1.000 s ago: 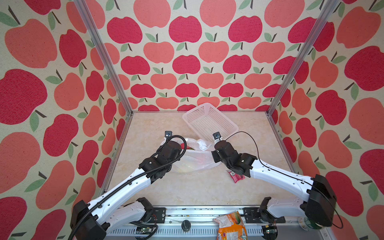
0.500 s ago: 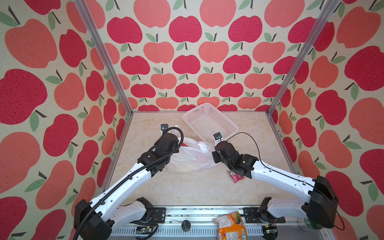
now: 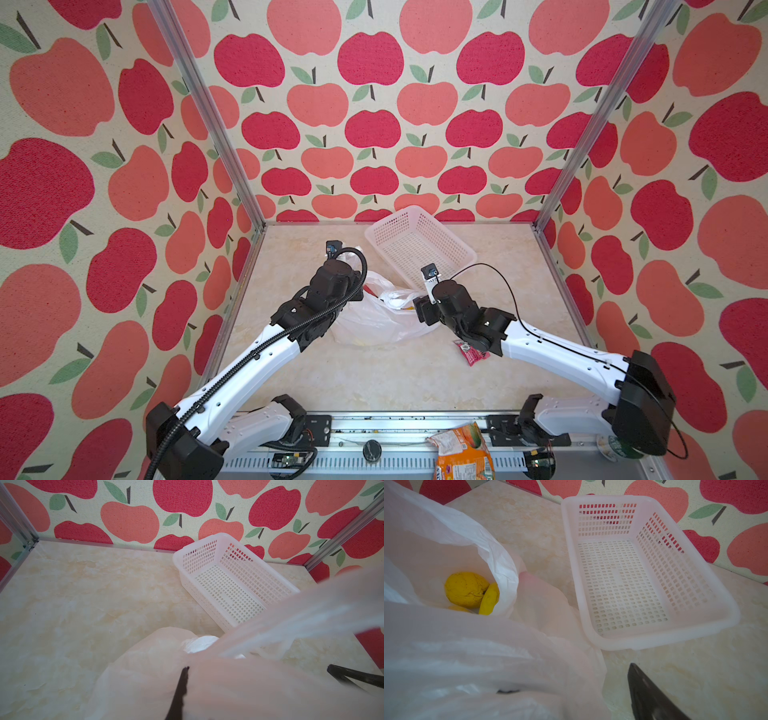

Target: Untie the knot of the plastic bag and take out the fruit

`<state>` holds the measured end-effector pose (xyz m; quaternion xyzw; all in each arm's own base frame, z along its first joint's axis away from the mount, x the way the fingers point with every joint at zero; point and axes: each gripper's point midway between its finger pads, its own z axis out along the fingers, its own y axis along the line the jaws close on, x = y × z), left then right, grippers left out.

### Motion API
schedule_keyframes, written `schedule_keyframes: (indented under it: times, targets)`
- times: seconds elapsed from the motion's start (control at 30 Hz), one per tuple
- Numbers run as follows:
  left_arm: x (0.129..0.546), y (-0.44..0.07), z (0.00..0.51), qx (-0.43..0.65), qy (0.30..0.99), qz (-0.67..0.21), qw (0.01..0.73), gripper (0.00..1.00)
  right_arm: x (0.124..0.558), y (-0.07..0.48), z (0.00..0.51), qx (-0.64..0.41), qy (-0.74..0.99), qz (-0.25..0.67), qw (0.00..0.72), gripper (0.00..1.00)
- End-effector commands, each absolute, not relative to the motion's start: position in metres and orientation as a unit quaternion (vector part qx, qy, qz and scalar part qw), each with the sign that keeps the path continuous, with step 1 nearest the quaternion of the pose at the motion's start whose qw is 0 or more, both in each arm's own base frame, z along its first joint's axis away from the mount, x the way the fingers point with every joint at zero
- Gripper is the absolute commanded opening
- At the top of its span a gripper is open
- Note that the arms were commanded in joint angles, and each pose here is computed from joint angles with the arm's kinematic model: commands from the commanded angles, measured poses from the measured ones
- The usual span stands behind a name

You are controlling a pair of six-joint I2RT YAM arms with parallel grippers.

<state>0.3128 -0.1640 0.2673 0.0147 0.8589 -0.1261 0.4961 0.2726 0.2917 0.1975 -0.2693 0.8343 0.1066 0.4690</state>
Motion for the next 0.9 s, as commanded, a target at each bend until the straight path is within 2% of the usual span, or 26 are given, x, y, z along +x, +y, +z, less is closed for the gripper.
schedule_keyframes:
  times: [0.0, 0.1, 0.13, 0.17, 0.27, 0.3, 0.33, 0.47, 0.67, 0.73, 0.87]
  targets:
    - [0.305, -0.174, 0.275, 0.034, 0.852, -0.15, 0.5, 0.02, 0.28, 0.314, 0.217, -0.28, 0.821, 0.127, 0.481, 0.8]
    - [0.303, -0.173, 0.273, 0.037, 0.855, -0.143, 0.498, 0.02, 0.283, 0.323, 0.225, -0.288, 0.816, 0.118, 0.487, 0.79]
    - [0.302, -0.171, 0.272, 0.037, 0.856, -0.14, 0.497, 0.02, 0.284, 0.325, 0.226, -0.289, 0.816, 0.118, 0.488, 0.74]
    - [0.301, -0.17, 0.271, 0.037, 0.856, -0.138, 0.496, 0.01, 0.284, 0.328, 0.227, -0.29, 0.815, 0.121, 0.487, 0.64]
    - [0.298, -0.166, 0.272, 0.037, 0.856, -0.135, 0.498, 0.02, 0.286, 0.331, 0.229, -0.286, 0.819, 0.123, 0.481, 0.17]
    - [0.298, -0.164, 0.275, 0.037, 0.854, -0.133, 0.502, 0.02, 0.286, 0.331, 0.231, -0.282, 0.822, 0.121, 0.479, 0.05]
    - [0.299, -0.162, 0.276, 0.037, 0.852, -0.131, 0.506, 0.02, 0.286, 0.33, 0.232, -0.278, 0.826, 0.12, 0.476, 0.0]
    - [0.307, -0.148, 0.28, 0.024, 0.856, -0.119, 0.502, 0.0, 0.279, 0.315, 0.245, -0.239, 0.836, 0.134, 0.475, 0.0]
    - [0.318, -0.137, 0.283, 0.013, 0.856, -0.13, 0.5, 0.0, 0.267, 0.301, 0.242, -0.136, 0.841, 0.225, 0.473, 0.0]
    - [0.323, -0.13, 0.292, 0.006, 0.854, -0.133, 0.504, 0.0, 0.273, 0.309, 0.248, -0.129, 0.826, 0.255, 0.485, 0.0]
    - [0.331, -0.111, 0.314, -0.013, 0.849, -0.137, 0.51, 0.0, 0.297, 0.318, 0.279, -0.126, 0.817, 0.233, 0.512, 0.0]
